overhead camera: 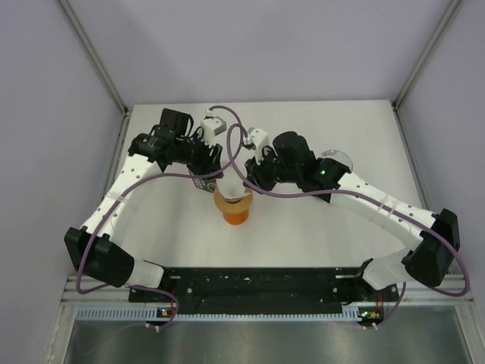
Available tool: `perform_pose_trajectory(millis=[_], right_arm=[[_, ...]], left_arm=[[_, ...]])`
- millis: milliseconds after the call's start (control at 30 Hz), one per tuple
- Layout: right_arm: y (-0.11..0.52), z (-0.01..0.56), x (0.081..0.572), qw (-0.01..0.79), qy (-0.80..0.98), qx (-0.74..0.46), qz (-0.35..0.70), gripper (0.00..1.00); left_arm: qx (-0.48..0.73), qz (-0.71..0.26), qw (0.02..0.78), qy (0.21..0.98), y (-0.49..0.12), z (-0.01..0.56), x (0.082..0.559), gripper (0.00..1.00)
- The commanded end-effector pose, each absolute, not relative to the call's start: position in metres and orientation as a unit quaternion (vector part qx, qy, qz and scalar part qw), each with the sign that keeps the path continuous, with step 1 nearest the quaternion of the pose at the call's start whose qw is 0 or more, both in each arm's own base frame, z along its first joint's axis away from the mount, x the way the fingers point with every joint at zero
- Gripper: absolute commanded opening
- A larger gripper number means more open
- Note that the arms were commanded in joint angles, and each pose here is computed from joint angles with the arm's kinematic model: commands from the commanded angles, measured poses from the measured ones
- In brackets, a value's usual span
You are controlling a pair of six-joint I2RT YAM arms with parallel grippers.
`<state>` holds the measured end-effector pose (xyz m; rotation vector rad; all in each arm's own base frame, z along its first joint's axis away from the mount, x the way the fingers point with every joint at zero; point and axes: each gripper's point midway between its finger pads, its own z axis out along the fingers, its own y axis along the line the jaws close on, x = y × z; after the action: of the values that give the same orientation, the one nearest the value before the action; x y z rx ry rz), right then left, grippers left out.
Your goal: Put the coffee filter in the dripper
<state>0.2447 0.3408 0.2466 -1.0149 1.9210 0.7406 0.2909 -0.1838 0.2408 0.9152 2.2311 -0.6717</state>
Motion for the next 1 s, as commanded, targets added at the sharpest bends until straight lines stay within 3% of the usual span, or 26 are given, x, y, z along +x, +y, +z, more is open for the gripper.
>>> perform_pose_trajectory(millis=[0, 333, 833, 967], right_arm=[[0.348, 0.265, 0.258, 0.436, 0.753, -0.394, 0.296, 0.32], [0.352, 0.264, 0.259, 0.433, 0.751, -0.398, 0.299, 0.33], [0.327, 0.355, 0.256, 0.52, 0.7, -0.371, 0.319, 0.51], [0.29, 0.362, 0.281, 0.553, 0.719, -0.321, 0.273, 0.55]], left_arm=[[0.361, -0.265, 0.335, 0.829, -0.185, 0.245, 0.288, 0.52], [0.368, -0.252, 0.339, 0.829, -0.18, 0.241, 0.288, 0.53], [0.348, -0.264, 0.374, 0.818, -0.179, 0.284, 0.294, 0.88], [0.317, -0.258, 0.403, 0.819, -0.166, 0.3, 0.307, 0.9]])
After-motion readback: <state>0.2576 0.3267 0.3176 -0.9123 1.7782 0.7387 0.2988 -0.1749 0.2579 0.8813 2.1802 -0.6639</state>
